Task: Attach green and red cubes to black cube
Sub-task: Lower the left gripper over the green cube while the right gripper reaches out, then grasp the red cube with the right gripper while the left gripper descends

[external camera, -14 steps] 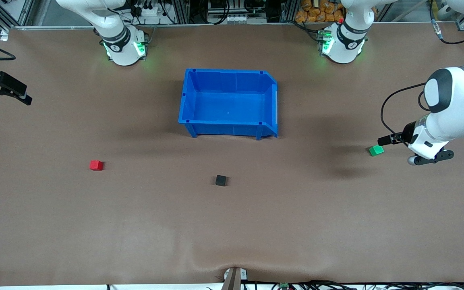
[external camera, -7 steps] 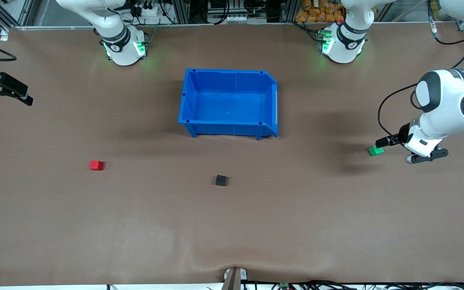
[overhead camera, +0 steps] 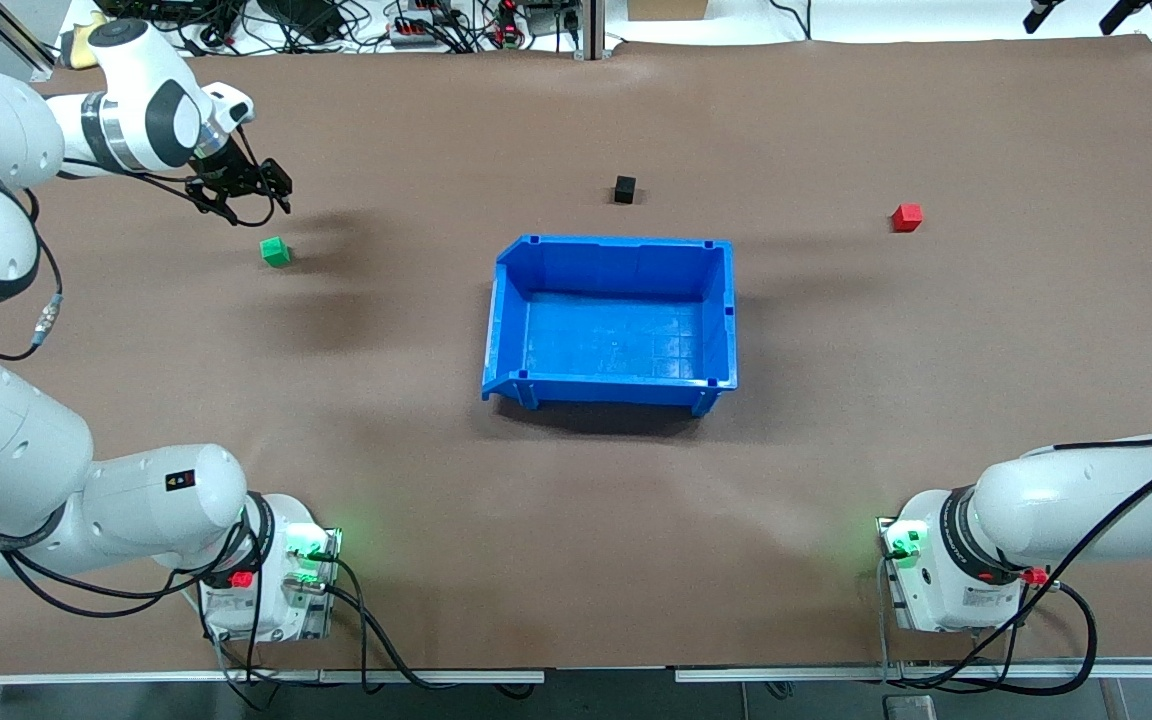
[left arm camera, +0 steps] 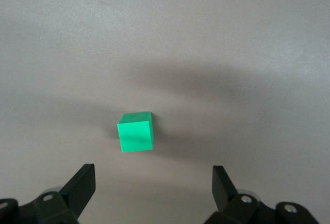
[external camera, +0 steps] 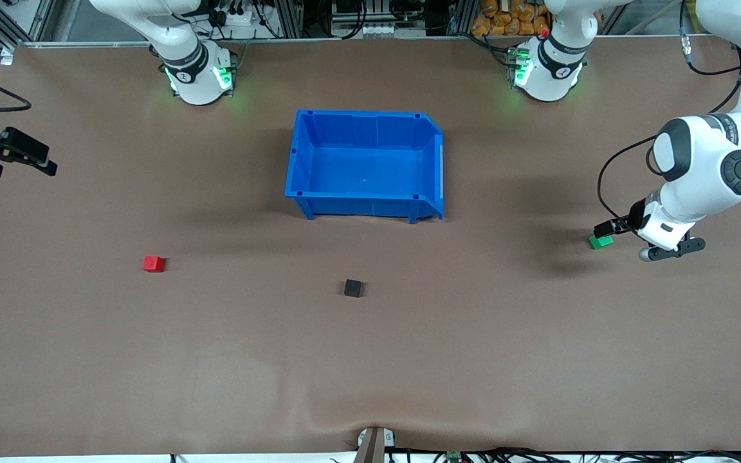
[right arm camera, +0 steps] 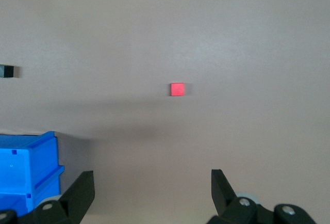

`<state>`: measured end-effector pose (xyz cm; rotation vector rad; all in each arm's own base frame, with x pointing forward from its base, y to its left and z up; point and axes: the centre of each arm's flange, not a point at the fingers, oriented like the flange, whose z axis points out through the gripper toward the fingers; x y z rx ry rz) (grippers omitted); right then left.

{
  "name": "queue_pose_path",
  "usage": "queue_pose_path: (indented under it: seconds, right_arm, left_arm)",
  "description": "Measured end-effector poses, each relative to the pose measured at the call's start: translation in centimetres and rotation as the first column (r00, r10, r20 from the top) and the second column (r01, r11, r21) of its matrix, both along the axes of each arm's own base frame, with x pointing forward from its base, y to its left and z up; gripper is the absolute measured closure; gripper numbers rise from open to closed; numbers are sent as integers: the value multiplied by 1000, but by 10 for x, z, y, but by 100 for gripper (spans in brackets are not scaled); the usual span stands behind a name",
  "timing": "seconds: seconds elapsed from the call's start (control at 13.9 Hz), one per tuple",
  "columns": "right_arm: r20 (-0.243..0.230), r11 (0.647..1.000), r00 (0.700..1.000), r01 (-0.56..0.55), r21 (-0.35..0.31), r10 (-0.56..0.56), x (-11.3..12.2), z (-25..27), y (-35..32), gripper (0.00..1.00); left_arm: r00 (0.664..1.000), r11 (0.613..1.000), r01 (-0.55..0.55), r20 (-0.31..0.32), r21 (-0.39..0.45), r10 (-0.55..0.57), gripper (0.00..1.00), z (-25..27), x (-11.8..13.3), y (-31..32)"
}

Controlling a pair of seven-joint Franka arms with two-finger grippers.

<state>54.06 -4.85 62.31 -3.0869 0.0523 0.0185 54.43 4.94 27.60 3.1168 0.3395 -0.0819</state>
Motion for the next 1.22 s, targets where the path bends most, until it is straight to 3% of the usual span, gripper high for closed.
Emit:
queue_pose_path:
  seconds: [0.29,0.65,0.93,1.22]
  right_arm:
    - [-25,998,998,61,1,-61,0,-12,-35,0]
    - [-112,998,991,70,-1,-69,23,-64,-41,0]
    - [-184,995,978,105,-1,-103,44,-123,-63,0]
    - [-213,998,975,70,-2,-69,71,-214,-61,0]
  left_arm:
    - [1000,1000,-17,4,-7,17,0,-21,1,9]
    - [1000,1000,-10,-12,-14,10,0,-41,3,8]
    - [999,1000,20,-26,4,-20,0,-52,7,10]
    - [999,999,-36,-23,4,36,0,-56,13,12]
